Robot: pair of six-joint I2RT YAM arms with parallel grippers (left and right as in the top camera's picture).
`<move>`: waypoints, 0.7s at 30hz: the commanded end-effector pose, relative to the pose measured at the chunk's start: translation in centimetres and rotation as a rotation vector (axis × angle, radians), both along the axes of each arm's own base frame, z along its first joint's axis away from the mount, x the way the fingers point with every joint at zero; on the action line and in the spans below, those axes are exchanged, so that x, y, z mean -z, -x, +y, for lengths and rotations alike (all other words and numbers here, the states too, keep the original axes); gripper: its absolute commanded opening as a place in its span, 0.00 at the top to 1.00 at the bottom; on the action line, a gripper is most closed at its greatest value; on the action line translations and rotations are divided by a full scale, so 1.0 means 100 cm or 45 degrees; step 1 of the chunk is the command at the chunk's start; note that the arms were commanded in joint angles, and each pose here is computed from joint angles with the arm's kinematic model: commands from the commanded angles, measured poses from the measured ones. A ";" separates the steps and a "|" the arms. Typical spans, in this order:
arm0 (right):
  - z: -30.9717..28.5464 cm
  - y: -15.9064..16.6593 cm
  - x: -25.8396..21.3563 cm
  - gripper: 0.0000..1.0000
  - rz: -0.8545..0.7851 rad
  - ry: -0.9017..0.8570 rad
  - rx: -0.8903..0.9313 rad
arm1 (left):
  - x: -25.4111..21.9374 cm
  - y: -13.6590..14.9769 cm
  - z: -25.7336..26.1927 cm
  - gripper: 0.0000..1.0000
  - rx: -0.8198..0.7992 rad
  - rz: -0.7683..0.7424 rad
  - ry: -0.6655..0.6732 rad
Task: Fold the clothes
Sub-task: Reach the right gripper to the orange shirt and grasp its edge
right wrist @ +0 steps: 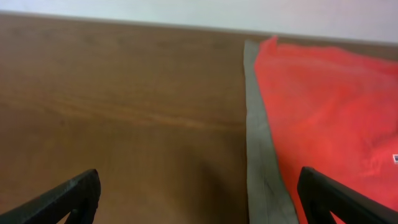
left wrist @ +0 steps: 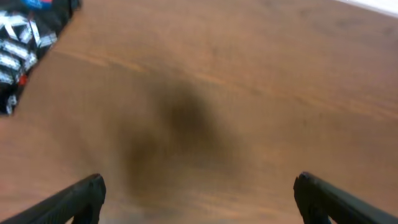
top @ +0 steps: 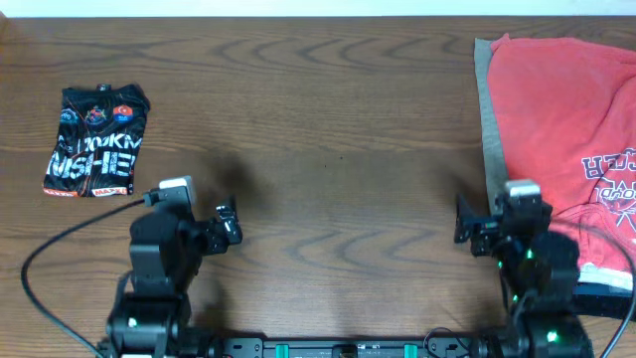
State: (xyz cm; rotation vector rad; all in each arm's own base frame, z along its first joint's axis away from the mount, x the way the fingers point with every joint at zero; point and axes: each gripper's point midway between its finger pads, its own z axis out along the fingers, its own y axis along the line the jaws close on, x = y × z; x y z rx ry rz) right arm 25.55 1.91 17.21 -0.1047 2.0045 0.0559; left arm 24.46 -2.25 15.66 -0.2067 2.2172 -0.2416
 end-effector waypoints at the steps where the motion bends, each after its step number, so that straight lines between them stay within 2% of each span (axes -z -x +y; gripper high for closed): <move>1: -0.001 -0.012 -0.009 0.01 0.134 -0.013 0.016 | -0.012 0.000 -0.005 0.02 0.027 0.094 0.023; 7: 0.000 -0.028 0.007 0.01 0.465 0.002 0.018 | -0.018 0.008 -0.004 0.02 0.024 0.307 0.015; 13: 0.006 -0.045 0.024 0.01 0.580 -0.040 0.002 | -0.027 0.004 -0.005 0.02 0.023 0.380 0.014; 15: -0.018 -0.043 0.037 0.26 0.645 0.052 0.144 | -0.027 0.004 -0.005 0.02 0.023 0.381 0.014; 16: -0.035 -0.038 0.044 0.34 0.687 0.094 0.265 | -0.027 0.003 -0.005 0.02 0.023 0.380 0.014; 19: -0.090 -0.009 0.058 0.16 0.795 0.142 0.786 | -0.027 0.004 -0.005 0.02 0.023 0.381 0.014; 21: -0.107 0.011 0.067 0.14 0.871 0.154 0.965 | -0.027 0.004 -0.005 0.02 0.024 0.384 0.014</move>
